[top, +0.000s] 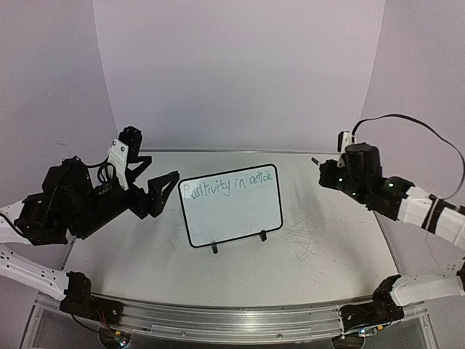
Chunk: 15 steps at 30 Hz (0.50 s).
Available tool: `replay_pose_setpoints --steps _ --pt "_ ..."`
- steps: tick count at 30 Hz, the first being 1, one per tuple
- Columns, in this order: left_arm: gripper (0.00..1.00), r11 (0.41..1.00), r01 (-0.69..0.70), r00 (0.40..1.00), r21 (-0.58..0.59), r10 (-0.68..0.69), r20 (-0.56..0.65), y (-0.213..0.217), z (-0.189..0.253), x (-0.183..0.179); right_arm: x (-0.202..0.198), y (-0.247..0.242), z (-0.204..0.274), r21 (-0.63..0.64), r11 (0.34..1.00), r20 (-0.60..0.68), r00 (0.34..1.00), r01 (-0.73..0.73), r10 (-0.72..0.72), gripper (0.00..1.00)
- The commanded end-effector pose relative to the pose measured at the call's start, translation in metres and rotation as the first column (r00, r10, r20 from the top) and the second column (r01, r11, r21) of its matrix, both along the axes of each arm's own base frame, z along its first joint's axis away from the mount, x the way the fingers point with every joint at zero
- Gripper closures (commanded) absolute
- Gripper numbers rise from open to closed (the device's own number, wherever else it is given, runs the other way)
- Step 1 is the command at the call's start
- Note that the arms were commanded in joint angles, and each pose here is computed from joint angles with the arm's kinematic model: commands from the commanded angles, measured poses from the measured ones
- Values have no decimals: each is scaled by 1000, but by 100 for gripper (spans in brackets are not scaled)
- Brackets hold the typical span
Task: Write a sentence on the whiteboard
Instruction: Put down the whiteboard marker at the center of the board.
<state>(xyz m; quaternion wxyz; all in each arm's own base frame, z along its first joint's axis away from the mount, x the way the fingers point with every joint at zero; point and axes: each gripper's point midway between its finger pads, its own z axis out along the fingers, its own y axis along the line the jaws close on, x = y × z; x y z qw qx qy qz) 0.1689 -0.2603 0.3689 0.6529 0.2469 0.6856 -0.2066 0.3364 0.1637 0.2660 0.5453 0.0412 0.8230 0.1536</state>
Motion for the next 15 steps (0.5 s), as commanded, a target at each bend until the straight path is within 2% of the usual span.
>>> replay_pose_setpoints --steps 1,7,11,15 --pt "16 986 -99 992 -134 88 -87 14 15 17 24 -30 -82 -222 957 -129 967 189 -221 100" --pt "14 989 -76 975 -130 46 -219 -3 -12 49 36 -12 -153 -286 951 -261 946 117 -194 98" --pt "7 993 -79 965 -93 52 -256 -12 -28 63 30 3 -188 -237 970 -344 931 43 -126 95" --pt "5 989 -118 949 -94 84 -304 -3 -36 88 20 12 -214 -169 986 -399 914 7 -75 92"
